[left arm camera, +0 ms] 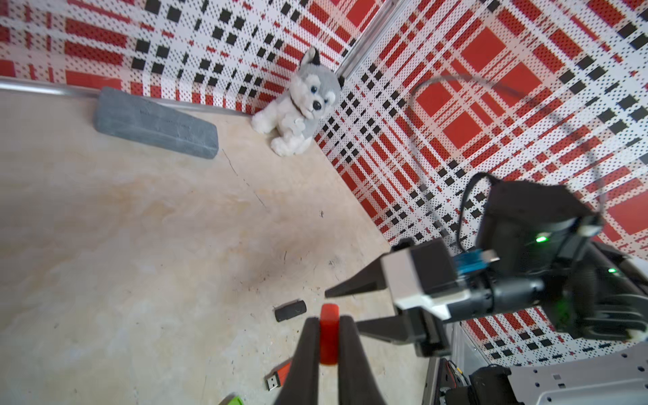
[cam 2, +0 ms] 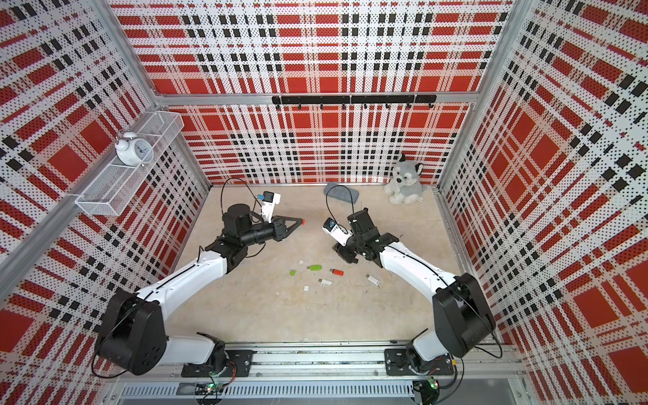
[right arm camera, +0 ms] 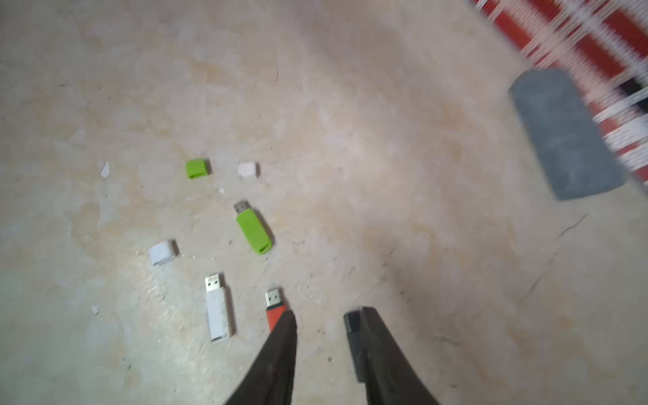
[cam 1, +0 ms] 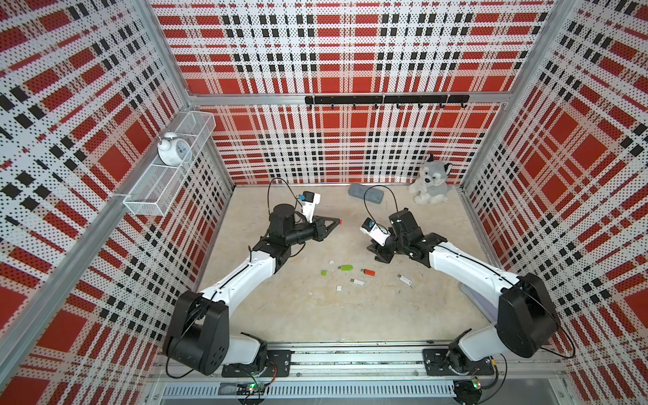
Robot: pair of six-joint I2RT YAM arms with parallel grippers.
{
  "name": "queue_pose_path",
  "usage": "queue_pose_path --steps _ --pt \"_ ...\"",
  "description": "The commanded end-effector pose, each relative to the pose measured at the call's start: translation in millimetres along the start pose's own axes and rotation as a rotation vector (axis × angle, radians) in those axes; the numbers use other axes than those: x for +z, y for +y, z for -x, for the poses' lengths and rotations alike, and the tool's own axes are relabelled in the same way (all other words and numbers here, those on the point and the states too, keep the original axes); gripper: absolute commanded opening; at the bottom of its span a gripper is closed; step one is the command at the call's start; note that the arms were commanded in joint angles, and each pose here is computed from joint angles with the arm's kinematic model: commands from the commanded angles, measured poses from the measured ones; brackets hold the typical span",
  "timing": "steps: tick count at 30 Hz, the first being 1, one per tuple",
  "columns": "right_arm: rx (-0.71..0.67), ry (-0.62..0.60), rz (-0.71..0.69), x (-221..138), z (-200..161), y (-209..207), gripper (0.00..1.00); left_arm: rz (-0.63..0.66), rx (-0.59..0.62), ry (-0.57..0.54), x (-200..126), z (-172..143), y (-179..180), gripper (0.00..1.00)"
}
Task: Close the usb drive cover
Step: Pick up the USB drive from the center of the board.
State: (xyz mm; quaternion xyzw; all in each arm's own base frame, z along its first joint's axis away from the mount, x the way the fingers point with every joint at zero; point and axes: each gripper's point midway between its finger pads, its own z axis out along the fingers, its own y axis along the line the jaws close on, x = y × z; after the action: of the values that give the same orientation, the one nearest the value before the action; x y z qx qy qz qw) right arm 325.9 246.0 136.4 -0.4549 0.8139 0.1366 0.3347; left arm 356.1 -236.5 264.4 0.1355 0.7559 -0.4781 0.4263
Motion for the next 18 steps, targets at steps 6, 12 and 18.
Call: queue_pose_path --steps 6,12,18 --pt "0.087 0.294 0.112 33 -64 35 0.38 0.051 0.009 -0.105 -26 19 8 0.00" --pt "0.075 0.385 0.128 53 -76 34 0.38 0.061 0.004 -0.139 -36 23 9 0.00" --pt "0.054 0.430 0.145 64 -83 36 0.39 0.090 -0.002 -0.165 -47 30 20 0.00"
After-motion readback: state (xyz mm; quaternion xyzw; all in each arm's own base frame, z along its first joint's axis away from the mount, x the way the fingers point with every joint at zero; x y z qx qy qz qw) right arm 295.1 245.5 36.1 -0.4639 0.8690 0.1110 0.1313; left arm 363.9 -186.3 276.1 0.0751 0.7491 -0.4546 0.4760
